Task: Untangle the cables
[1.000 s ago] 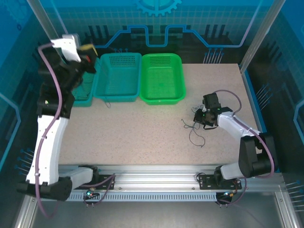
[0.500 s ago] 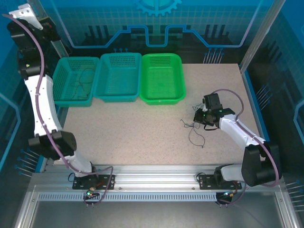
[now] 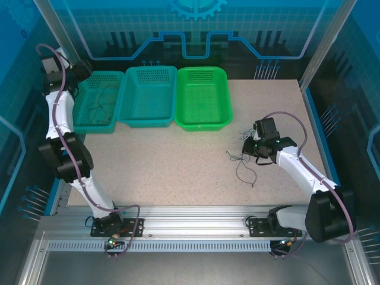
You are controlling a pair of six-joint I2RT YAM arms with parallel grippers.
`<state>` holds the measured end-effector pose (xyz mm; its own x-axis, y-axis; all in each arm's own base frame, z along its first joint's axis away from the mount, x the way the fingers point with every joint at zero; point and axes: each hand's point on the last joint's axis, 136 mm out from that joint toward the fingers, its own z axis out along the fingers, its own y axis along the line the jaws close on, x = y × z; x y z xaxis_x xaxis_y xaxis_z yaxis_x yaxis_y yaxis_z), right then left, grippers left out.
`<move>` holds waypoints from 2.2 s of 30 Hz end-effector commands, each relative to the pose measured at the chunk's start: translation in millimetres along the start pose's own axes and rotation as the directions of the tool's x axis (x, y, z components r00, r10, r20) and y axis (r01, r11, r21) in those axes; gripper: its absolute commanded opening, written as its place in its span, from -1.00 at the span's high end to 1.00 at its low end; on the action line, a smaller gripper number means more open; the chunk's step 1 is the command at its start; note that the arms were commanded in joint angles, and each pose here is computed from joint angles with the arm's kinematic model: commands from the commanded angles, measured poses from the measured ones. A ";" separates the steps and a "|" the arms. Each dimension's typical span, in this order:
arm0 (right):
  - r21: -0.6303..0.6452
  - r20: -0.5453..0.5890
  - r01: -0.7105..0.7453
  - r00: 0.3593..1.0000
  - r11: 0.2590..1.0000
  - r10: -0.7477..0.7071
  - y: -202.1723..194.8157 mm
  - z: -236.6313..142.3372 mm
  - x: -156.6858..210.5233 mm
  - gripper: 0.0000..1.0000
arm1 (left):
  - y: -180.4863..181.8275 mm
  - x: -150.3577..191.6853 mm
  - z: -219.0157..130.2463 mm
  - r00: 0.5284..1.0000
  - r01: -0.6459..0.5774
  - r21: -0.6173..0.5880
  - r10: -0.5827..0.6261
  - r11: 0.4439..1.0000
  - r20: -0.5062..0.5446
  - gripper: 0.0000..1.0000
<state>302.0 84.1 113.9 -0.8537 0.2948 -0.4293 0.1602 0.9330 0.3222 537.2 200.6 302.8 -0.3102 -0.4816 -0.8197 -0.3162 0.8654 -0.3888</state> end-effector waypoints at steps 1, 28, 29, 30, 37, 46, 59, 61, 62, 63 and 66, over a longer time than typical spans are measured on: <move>-0.033 0.017 0.030 0.999 0.999 -0.029 12.6 -15.7 -5.4 1.00 | -27.0 -32.3 -38.4 0.994 0.021 0.090 -0.030 0.996 0.101 -0.46; -0.351 -0.031 -0.095 0.996 0.931 0.089 89.5 -50.9 -38.5 1.00 | -337.9 348.9 -281.5 0.932 -0.022 0.921 0.342 0.389 -0.122 -0.56; -0.361 -0.033 -0.099 0.995 0.927 0.093 91.7 -52.2 -39.1 1.00 | -339.9 364.4 -281.6 0.927 -0.007 0.928 0.351 0.374 -0.135 -0.56; -0.374 -0.040 -0.105 0.995 0.921 0.097 94.4 -53.3 -39.0 1.00 | -342.5 377.9 -281.5 0.921 -0.002 0.933 0.365 0.359 -0.139 -0.56; -0.415 -0.054 -0.119 0.993 0.902 0.107 103.3 -63.6 -40.7 1.00 | -363.3 450.1 -266.7 0.890 -0.093 0.973 0.456 0.209 -0.012 -0.59; -0.414 -0.032 -0.113 0.993 0.903 0.110 102.2 -76.4 -40.2 1.00 | -391.1 485.1 -234.3 0.947 -0.064 0.991 0.321 0.117 0.023 -0.63; -0.413 -0.025 -0.121 0.992 0.903 0.121 101.7 -79.5 -42.2 1.00 | -399.5 494.0 -220.4 0.903 -0.181 0.973 0.416 0.145 0.106 0.54; -0.399 -0.018 -0.123 0.992 0.909 0.126 99.0 -79.0 -43.2 1.00 | -398.4 490.5 -221.6 0.906 -0.187 0.971 0.408 0.149 0.112 0.97; -0.383 -0.010 -0.127 0.991 0.915 0.133 95.5 -78.8 -44.0 1.00 | -396.4 488.1 -221.5 0.907 -0.195 0.968 0.405 0.156 0.118 1.00; -0.366 -0.004 -0.133 0.990 0.921 0.141 90.7 -77.9 -44.8 1.00 | -394.8 485.3 -223.1 0.907 -0.203 0.966 0.402 0.160 0.123 1.00; -0.300 0.029 -0.170 0.982 0.939 0.187 66.6 -75.1 -48.0 1.00 | -386.0 468.0 -227.6 0.918 -0.223 0.955 0.372 0.196 0.137 1.00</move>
<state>318.0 136.0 211.6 -0.8314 0.4232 -0.3601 0.1006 0.7519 0.6515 312.5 -401.4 136.2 -0.3510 -0.0595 -0.9345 0.8556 0.3852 -0.3459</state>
